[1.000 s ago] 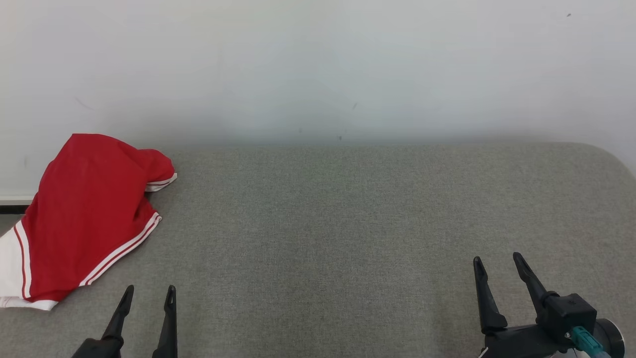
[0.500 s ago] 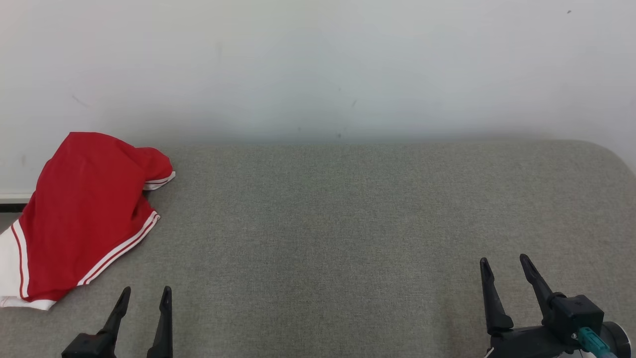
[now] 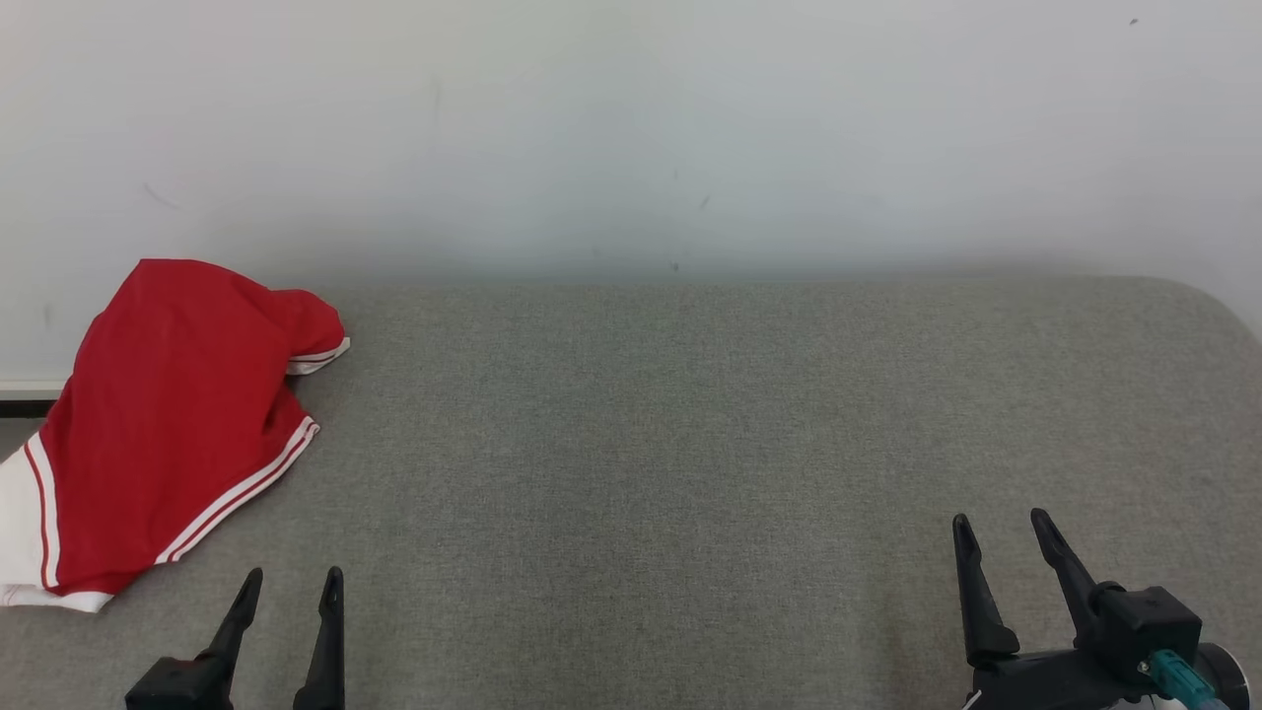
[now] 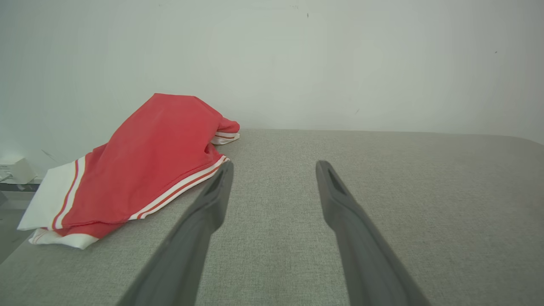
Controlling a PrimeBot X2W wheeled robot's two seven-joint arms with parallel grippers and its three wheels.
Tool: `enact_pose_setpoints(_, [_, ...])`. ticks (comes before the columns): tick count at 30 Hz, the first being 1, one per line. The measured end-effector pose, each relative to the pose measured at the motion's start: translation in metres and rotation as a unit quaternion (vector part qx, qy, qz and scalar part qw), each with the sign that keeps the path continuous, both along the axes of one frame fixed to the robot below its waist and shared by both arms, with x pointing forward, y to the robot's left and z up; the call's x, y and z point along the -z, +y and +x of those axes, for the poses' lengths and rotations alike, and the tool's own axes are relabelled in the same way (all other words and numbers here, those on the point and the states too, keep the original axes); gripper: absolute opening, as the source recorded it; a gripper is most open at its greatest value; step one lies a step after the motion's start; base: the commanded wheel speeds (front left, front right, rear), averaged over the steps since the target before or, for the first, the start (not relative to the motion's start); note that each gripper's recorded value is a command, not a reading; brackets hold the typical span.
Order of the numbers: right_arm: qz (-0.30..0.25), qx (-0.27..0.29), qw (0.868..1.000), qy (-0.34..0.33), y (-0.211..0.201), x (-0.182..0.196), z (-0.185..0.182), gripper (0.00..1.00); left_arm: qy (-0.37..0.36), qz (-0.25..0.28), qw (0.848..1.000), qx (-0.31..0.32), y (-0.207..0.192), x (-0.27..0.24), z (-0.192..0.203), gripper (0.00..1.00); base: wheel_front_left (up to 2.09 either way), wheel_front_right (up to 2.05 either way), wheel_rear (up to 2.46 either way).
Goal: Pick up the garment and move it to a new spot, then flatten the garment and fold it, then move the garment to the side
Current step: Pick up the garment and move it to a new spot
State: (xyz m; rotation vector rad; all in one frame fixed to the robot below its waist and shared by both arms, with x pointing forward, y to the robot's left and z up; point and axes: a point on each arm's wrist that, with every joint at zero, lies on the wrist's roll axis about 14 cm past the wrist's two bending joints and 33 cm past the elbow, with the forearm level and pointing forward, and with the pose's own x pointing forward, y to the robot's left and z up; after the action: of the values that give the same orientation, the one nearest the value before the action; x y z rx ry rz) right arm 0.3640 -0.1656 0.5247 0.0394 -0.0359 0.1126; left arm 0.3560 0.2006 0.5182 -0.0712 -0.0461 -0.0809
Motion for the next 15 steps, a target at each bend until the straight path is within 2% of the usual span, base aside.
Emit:
enact_pose_setpoints(4, [0.021, -0.002, 1.000, -0.002, 0.0013, -0.0007, 0.0003, 1.00, 0.000, 0.000, 1.000, -0.003, 0.0013, 0.0003, -0.0006, 1.00, 0.00, 0.00, 0.00])
enact_pose_setpoints(15, [0.025, -0.006, 1.000, 0.001, 0.0042, 0.0006, 0.0006, 1.00, 0.000, 0.000, 1.000, -0.007, 0.0050, 0.0003, -0.0022, 1.00, 0.00, 0.00, 0.00])
